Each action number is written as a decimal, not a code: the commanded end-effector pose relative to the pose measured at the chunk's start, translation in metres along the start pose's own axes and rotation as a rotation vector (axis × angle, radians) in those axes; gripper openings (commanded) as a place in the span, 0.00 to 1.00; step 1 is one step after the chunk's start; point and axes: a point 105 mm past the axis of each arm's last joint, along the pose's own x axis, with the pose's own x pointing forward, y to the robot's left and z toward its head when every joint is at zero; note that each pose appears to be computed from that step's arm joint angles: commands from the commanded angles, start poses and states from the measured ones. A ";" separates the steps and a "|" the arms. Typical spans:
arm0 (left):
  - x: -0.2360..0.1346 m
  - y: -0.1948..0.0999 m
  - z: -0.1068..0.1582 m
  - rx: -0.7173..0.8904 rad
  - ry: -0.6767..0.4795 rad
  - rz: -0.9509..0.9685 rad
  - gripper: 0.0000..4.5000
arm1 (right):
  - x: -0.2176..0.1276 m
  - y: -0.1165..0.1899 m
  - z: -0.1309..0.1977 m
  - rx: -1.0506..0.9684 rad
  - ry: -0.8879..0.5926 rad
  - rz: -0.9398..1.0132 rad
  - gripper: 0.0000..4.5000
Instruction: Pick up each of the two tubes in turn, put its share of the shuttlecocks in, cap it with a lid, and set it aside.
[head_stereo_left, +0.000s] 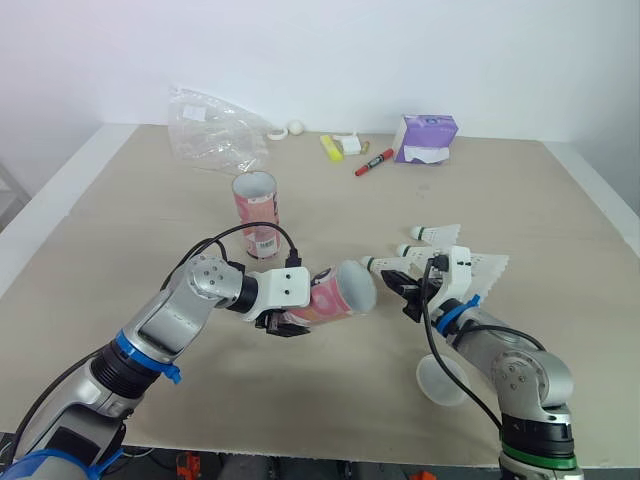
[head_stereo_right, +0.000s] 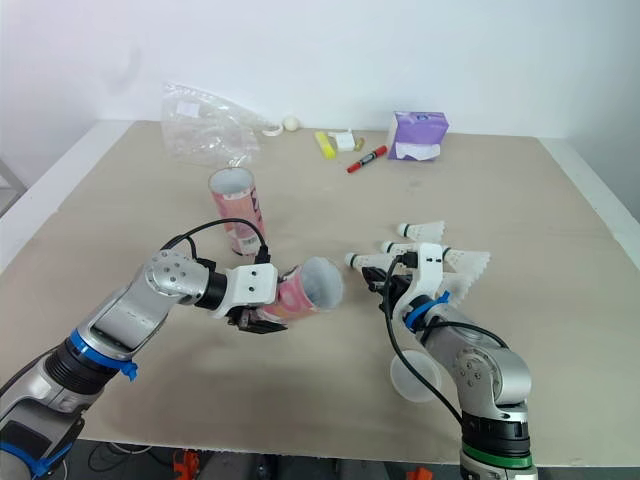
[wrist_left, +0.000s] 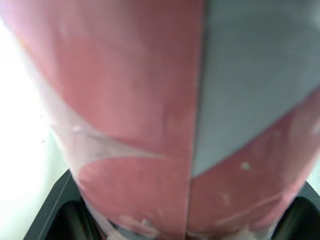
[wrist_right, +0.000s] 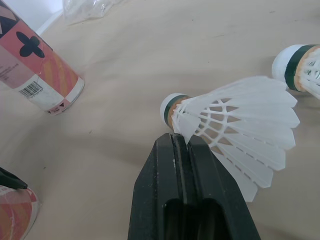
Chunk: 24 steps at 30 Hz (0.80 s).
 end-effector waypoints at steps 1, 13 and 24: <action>0.008 -0.006 -0.019 -0.051 0.062 -0.008 0.67 | -0.009 0.009 0.024 -0.083 -0.073 0.036 0.01; 0.009 -0.001 -0.021 -0.040 0.066 -0.016 0.67 | -0.097 0.077 0.085 -1.039 -0.201 0.441 0.01; 0.010 0.001 -0.020 -0.033 0.062 -0.023 0.67 | -0.098 0.095 0.044 -1.223 -0.042 0.626 0.01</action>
